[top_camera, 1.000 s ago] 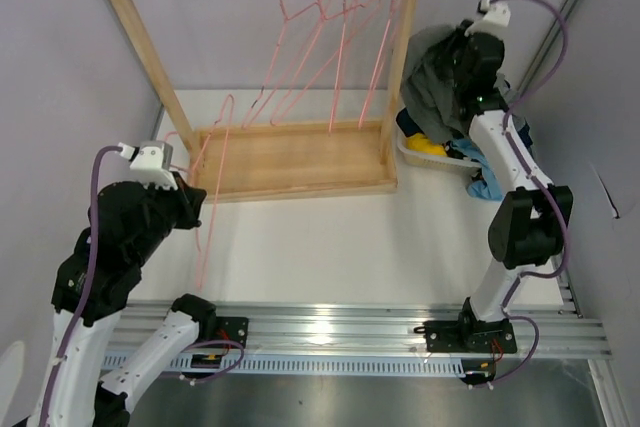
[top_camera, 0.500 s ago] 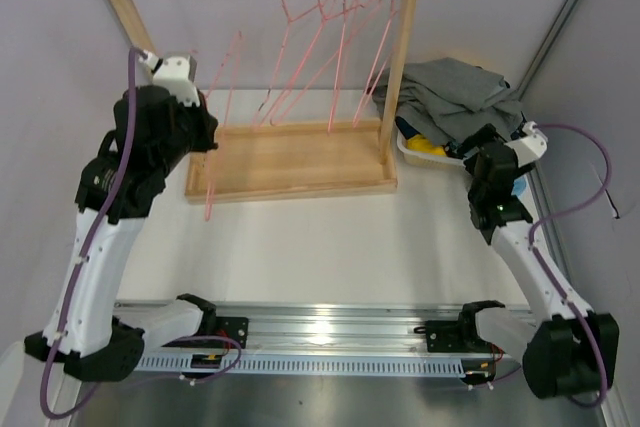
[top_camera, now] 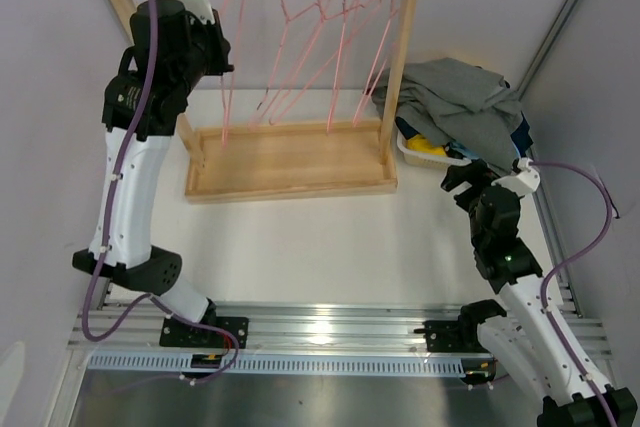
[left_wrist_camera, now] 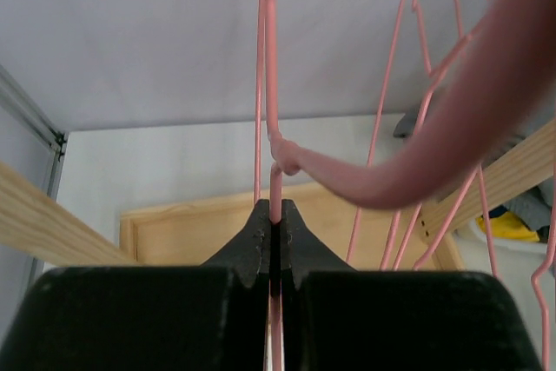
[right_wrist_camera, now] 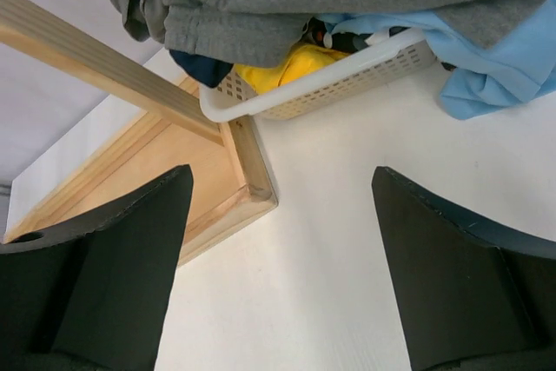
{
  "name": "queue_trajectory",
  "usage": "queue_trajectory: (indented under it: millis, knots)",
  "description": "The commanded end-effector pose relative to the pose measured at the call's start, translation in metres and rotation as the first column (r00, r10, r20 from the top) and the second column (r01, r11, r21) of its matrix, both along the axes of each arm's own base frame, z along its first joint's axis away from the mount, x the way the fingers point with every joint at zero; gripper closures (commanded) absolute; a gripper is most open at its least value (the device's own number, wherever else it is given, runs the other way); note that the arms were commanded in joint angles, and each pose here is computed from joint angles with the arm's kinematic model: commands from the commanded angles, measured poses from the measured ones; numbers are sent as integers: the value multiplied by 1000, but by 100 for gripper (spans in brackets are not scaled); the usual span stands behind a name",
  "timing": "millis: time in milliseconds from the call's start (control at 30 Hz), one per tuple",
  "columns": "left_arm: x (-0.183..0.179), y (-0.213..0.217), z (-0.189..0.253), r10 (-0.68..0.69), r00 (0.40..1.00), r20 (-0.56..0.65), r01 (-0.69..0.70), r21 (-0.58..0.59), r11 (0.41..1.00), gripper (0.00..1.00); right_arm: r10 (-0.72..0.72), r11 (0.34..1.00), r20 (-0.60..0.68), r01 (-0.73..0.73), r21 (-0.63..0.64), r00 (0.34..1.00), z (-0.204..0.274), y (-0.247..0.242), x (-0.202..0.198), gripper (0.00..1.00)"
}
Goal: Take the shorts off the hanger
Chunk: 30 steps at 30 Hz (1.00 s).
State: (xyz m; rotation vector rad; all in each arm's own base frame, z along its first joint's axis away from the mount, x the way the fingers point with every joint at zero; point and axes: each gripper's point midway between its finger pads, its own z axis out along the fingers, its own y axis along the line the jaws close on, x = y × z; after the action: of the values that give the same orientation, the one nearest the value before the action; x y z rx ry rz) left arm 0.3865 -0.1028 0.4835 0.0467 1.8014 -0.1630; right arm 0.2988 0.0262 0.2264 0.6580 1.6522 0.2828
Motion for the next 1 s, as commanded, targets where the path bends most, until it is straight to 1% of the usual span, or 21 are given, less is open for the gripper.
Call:
queue_trajectory:
  millis: [0, 100, 133, 267, 433, 533, 667, 700, 767, 833, 867, 900, 967]
  knots:
    - [11, 1, 28, 17, 997, 71, -15, -22, 1000, 100, 38, 999, 7, -38, 25, 999, 1, 8, -5, 10]
    - [28, 4, 34, 48, 993, 108, -45, -28, 999, 100, 69, 997, 17, -69, 37, 998, 1, 13, -9, 11]
    - [39, 2, 33, 51, 992, 116, -47, -34, 998, 100, 76, 996, 19, -76, 42, 997, 0, 14, -11, 11]
    - [71, 2, 23, 67, 991, 115, -61, -61, 996, 100, 97, 994, 8, -97, 54, 995, -10, 18, -19, 12]
    - [108, -5, 11, 56, 991, 124, -45, -87, 995, 100, 105, 993, 3, -105, 60, 994, -22, 18, -27, 12]
    - [118, -6, 10, 54, 990, 130, -42, -96, 994, 99, 117, 991, 0, -116, 63, 993, -25, 20, -29, 13]
    - [129, -8, -8, 40, 995, 91, -32, -97, 995, 96, 130, 989, -12, -129, 68, 991, -28, 23, -31, 13]
    - [127, -9, -10, 35, 996, 82, -27, -97, 995, 92, 130, 989, -12, -129, 68, 991, -29, 23, -31, 13]
    - [124, -10, -15, 25, 998, 63, -19, -101, 995, 89, 132, 989, -10, -131, 68, 991, -29, 25, -31, 13]
    - [114, -8, -18, 25, 998, 51, -20, -105, 994, 81, 130, 989, -14, -129, 66, 991, -30, 25, -31, 13]
    - [108, -8, -14, 22, 998, 55, -16, -108, 994, 76, 133, 989, -12, -132, 67, 991, -29, 26, -31, 13]
    - [96, -5, -8, 23, 998, 64, -15, -110, 994, 66, 135, 989, -12, -134, 67, 991, -28, 26, -31, 13]
    - [84, -2, -10, 25, 998, 55, -19, -107, 994, 57, 132, 989, -10, -131, 67, 991, -26, 26, -31, 12]
